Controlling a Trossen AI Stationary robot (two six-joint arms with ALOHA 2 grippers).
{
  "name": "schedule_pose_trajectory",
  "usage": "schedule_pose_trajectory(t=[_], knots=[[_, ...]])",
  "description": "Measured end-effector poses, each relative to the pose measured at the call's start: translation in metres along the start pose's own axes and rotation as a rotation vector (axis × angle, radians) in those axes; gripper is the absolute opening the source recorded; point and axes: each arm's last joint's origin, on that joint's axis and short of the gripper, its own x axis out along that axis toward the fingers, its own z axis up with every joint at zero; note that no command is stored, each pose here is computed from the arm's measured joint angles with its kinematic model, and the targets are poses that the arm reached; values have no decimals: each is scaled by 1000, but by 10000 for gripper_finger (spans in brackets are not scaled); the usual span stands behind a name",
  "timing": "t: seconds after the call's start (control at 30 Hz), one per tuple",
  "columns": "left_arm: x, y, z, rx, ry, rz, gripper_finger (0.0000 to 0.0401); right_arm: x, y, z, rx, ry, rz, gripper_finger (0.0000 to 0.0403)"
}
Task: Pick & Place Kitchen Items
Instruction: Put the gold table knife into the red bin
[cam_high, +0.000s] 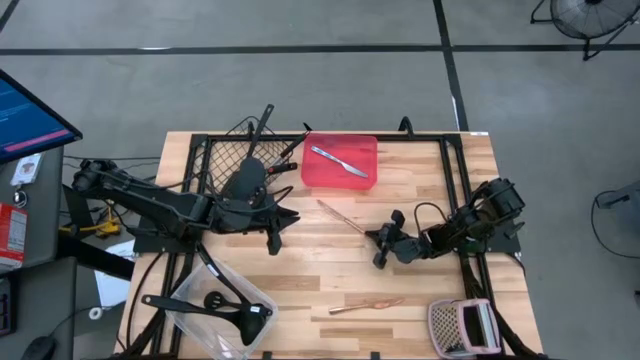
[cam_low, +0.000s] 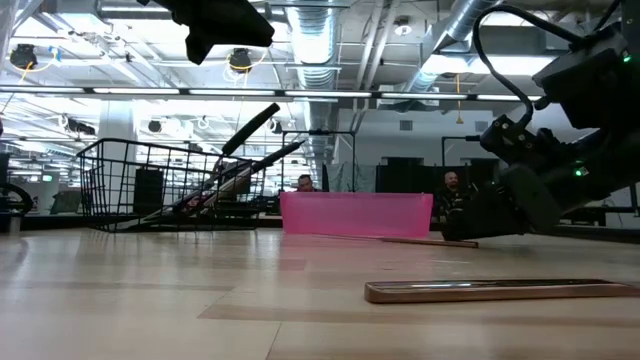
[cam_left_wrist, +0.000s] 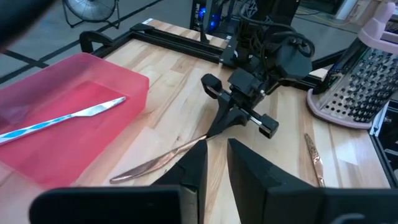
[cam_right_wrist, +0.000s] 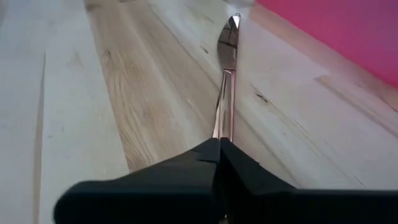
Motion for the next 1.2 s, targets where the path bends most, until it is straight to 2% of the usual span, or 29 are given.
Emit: schedule_pose_trajectory(t=[0.43, 0.53, 0.67, 0.73, 0.8, 0.9, 1.0, 1.2], knots=[[0, 0, 0, 2, 0, 0, 35, -3, 1, 8, -16, -31, -4, 10], [0, 0, 0, 2, 2, -5, 34, -6, 6, 11, 6, -61, 29, 40], [0, 0, 0, 3, 6, -14, 34, -16, 16, 27, 15, -164, 93, 100], [0, 0, 0, 3, 6, -14, 34, -19, 17, 24, -7, -158, 72, 134], [0, 0, 0, 3, 5, -14, 34, -22, 18, 18, 21, -147, 38, 168], [0, 0, 0, 3, 5, -14, 34, -24, 19, 5, -4, -137, -21, 204], [0, 0, 0, 3, 5, -14, 34, -26, 19, -3, -23, -169, -102, 218], [0, 0, 0, 2, 4, -11, 34, -16, 14, -15, -2, -113, -131, 220]])
